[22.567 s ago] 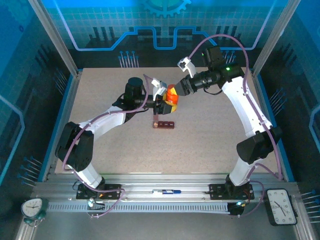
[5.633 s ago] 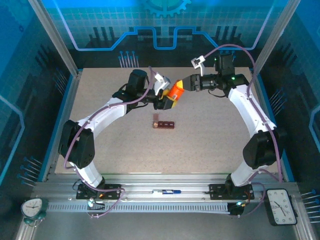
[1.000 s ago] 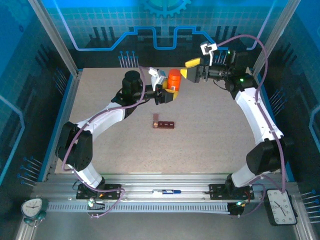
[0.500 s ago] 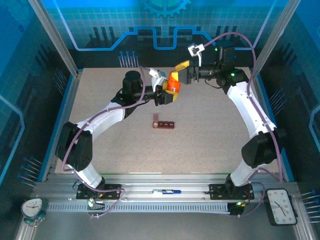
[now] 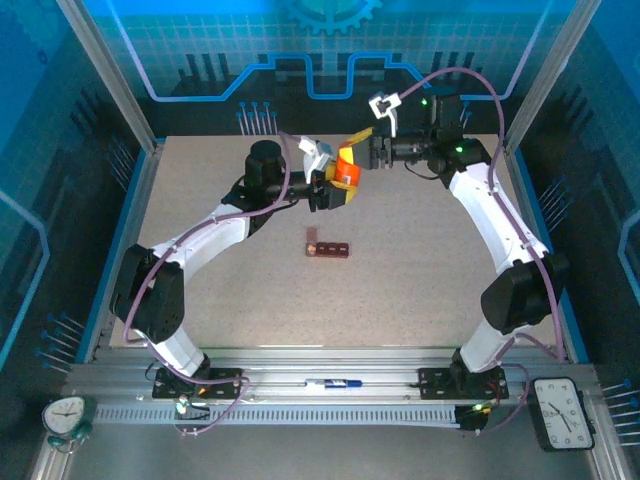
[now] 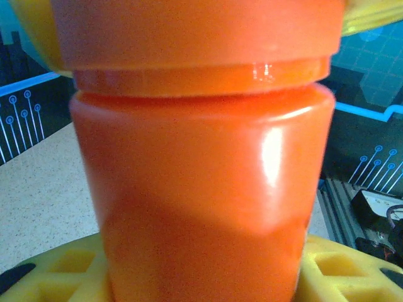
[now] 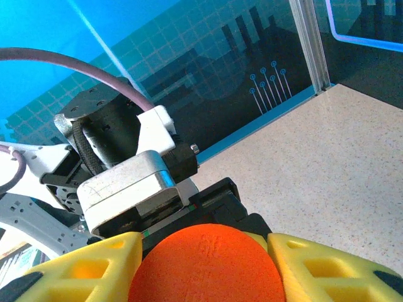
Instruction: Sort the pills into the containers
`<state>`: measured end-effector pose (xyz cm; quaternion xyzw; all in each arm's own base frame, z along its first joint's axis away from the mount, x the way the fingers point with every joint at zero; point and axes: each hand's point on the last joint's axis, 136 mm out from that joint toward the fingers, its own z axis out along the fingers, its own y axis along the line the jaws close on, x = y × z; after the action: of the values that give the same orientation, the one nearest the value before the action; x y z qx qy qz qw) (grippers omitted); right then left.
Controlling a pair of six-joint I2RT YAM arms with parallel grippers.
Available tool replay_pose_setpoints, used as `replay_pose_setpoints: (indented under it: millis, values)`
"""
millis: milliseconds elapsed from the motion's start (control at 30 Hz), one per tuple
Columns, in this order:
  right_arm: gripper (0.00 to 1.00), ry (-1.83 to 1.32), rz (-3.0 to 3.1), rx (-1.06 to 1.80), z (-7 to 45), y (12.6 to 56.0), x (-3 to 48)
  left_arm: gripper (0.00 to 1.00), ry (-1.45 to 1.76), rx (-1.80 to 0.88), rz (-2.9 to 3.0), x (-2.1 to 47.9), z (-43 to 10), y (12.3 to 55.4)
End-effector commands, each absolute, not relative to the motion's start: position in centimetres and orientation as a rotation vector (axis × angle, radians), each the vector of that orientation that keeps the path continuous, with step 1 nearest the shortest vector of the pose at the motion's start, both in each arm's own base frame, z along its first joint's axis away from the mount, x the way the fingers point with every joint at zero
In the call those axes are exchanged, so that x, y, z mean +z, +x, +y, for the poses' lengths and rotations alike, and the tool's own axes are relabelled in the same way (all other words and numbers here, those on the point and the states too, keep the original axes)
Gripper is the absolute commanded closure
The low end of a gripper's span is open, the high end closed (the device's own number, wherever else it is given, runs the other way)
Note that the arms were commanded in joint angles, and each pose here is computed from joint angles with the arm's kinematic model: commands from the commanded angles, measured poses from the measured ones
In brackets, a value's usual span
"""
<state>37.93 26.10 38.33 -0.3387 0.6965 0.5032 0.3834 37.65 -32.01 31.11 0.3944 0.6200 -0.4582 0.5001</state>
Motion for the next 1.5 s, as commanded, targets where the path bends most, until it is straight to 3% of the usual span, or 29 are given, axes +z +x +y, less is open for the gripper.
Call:
replay_pose_setpoints:
  millis: [0, 533, 833, 900, 1033, 1133, 1467]
  values:
    - [0.60, -0.854, 1.805, 1.274, 26.7, 37.0, 37.5, 1.00, 0.982, -1.065, 1.377, 35.1, -31.8, 37.0]
    - [0.64, -0.488, 1.907, 1.042, 29.1, 38.3, 30.9, 1.00, 0.812, -0.842, 1.304, 36.7, -31.6, 39.2]
    - [0.62, -0.456, 1.896, 1.021, 28.3, 39.0, 32.7, 1.00, 0.805, -0.847, 1.313, 36.2, -31.7, 39.4]
    - [0.58, -0.444, 1.881, 1.032, 27.8, 39.3, 33.6, 1.00, 0.810, -0.852, 1.318, 36.0, -31.8, 39.4]
    - [0.27, -0.427, 1.829, 1.058, 26.2, 39.3, 36.4, 1.00, 0.819, -0.863, 1.332, 35.5, -31.9, 39.4]
    - [0.16, -0.412, 1.768, 1.078, 24.6, 38.6, 38.5, 1.00, 0.825, -0.871, 1.340, 35.3, -32.0, 39.4]
    - [0.09, -0.461, 1.702, 1.106, 21.2, 36.6, 39.3, 1.00, 0.863, -0.915, 1.350, 35.1, -32.3, 38.9]
